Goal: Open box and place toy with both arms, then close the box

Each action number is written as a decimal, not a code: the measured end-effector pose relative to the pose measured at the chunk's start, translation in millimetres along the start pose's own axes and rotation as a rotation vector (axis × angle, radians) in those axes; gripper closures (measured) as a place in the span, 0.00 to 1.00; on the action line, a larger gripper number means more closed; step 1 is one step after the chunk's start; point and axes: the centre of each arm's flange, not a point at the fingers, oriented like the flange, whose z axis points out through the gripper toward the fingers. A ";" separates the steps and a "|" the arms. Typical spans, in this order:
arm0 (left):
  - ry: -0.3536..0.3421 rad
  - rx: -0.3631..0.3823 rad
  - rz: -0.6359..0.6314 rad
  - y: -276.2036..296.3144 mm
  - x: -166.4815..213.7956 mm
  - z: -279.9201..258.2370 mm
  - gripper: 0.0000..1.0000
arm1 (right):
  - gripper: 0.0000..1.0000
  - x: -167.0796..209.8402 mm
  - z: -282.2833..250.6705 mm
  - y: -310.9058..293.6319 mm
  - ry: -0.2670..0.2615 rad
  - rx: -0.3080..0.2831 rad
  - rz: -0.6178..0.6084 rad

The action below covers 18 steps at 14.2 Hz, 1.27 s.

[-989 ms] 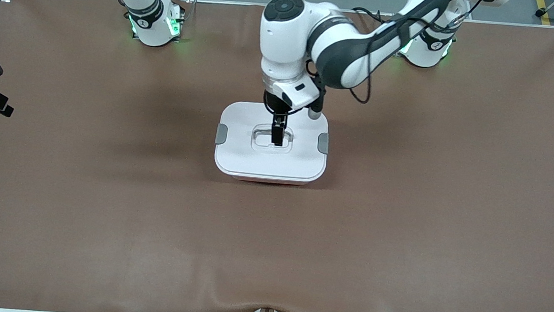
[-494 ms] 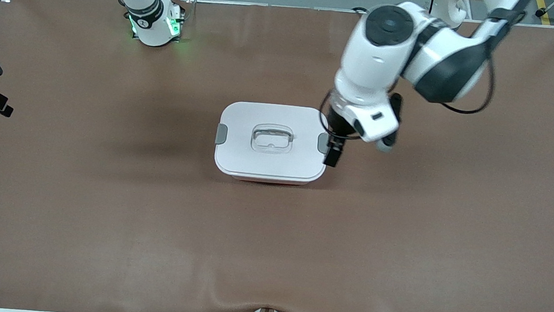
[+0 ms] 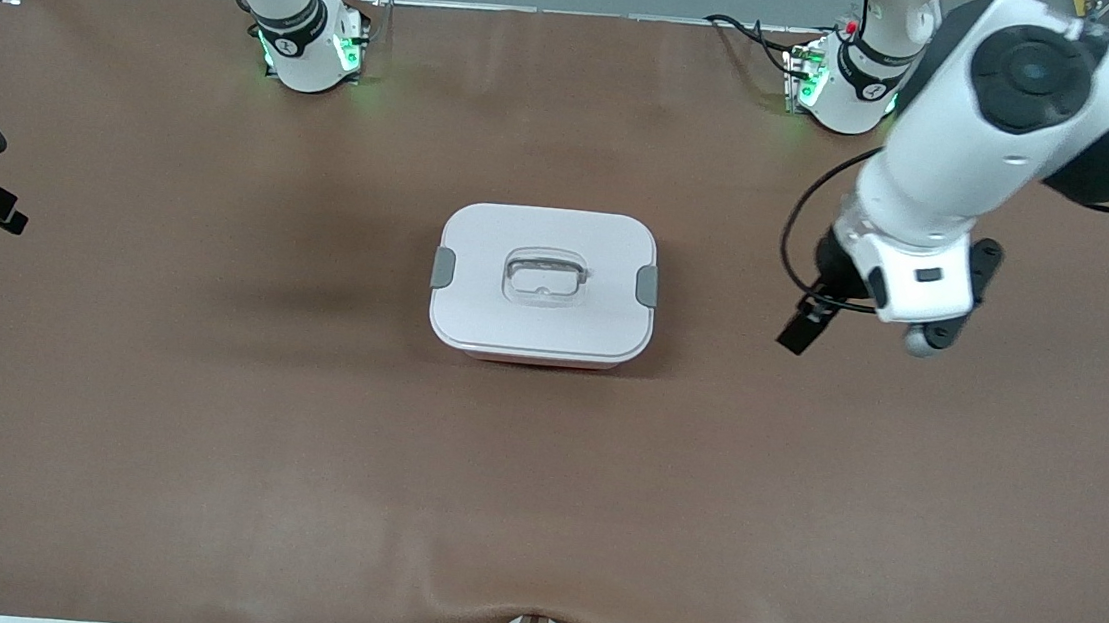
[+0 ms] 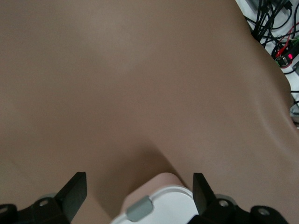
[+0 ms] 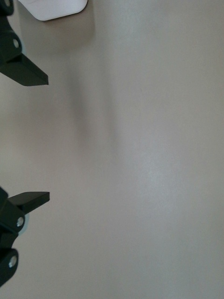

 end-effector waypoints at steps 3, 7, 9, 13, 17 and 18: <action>-0.022 0.012 0.134 -24.2 36.0 -13.4 0.00 | 0.00 0.1 0.1 0.0 0.000 0.000 0.000; -0.055 0.045 0.374 -60.9 80.3 -26.0 0.00 | 0.00 0.5 1.2 -0.1 -0.002 0.000 0.000; -0.046 0.055 0.494 -76.5 94.6 -37.0 0.00 | 0.00 0.6 1.3 -0.4 -0.002 0.000 -0.001; -0.055 0.122 0.624 -105.6 100.1 -58.1 0.00 | 0.00 0.8 1.4 -1.2 -0.002 0.000 -0.002; -0.083 0.105 0.705 -135.8 109.6 -73.7 0.00 | 0.00 0.9 1.3 -1.7 -0.001 0.000 -0.003; -0.085 0.106 0.718 -142.7 108.5 -75.4 0.00 | 0.00 0.9 1.3 -1.8 -0.001 0.000 -0.003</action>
